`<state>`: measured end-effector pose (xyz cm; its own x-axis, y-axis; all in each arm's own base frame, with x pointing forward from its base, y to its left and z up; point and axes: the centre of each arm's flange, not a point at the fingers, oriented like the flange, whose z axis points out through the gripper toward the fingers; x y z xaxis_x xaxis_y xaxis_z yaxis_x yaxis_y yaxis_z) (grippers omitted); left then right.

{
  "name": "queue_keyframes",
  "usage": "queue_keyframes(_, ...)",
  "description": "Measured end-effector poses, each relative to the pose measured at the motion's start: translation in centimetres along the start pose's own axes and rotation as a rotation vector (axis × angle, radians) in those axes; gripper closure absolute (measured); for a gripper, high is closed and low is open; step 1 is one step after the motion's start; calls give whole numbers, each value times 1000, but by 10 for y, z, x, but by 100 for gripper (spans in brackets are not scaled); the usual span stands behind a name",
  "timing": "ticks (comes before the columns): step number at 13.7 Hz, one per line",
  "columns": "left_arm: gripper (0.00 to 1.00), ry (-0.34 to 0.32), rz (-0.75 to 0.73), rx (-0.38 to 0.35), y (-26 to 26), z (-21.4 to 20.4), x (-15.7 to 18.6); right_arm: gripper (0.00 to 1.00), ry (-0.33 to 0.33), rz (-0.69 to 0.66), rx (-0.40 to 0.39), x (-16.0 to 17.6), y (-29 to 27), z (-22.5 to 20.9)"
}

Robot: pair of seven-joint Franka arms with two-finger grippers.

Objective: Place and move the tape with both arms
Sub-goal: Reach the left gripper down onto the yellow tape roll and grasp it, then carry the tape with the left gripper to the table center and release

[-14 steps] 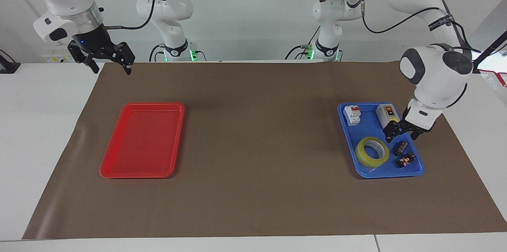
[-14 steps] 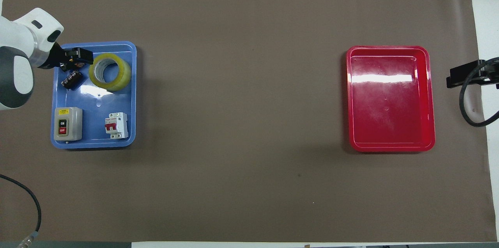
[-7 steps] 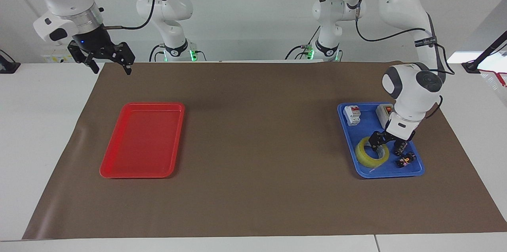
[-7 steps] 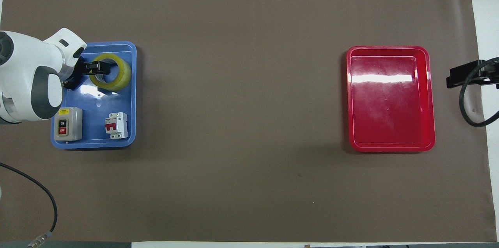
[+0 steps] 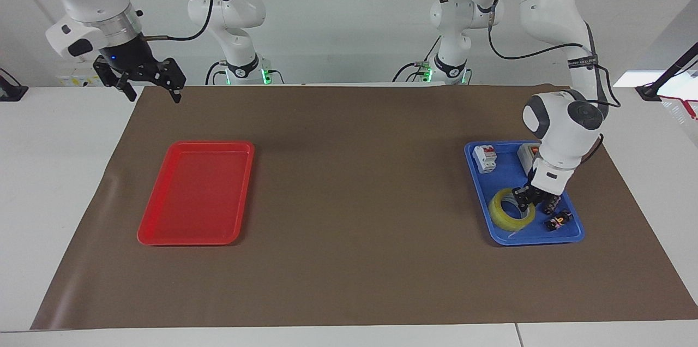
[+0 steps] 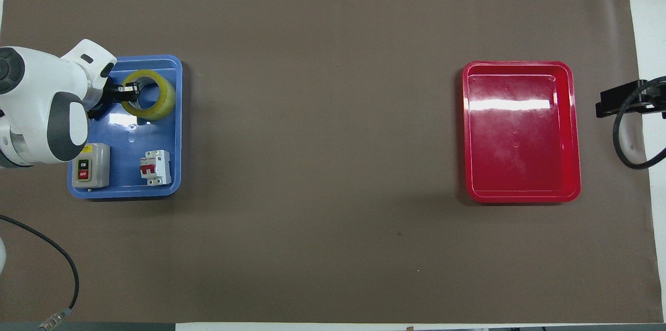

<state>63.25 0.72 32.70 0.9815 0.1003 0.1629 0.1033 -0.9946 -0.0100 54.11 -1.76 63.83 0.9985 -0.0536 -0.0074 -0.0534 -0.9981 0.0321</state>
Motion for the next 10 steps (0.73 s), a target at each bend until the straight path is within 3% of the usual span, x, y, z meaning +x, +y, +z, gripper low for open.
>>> queue_keyframes(2, 79, 0, -5, 1, 0, -19, 5, 0, 0, 0, 0, 0, 0, 0)
queue_keyframes(6, 79, -68, 8, 6, 22, -100, 16, 0, 0, 0, 0, 0, 0, 0)
queue_keyframes(10, 79, -71, -59, 11, 138, -117, -8, 0, 0, 0, 0, 0, 0, 0)
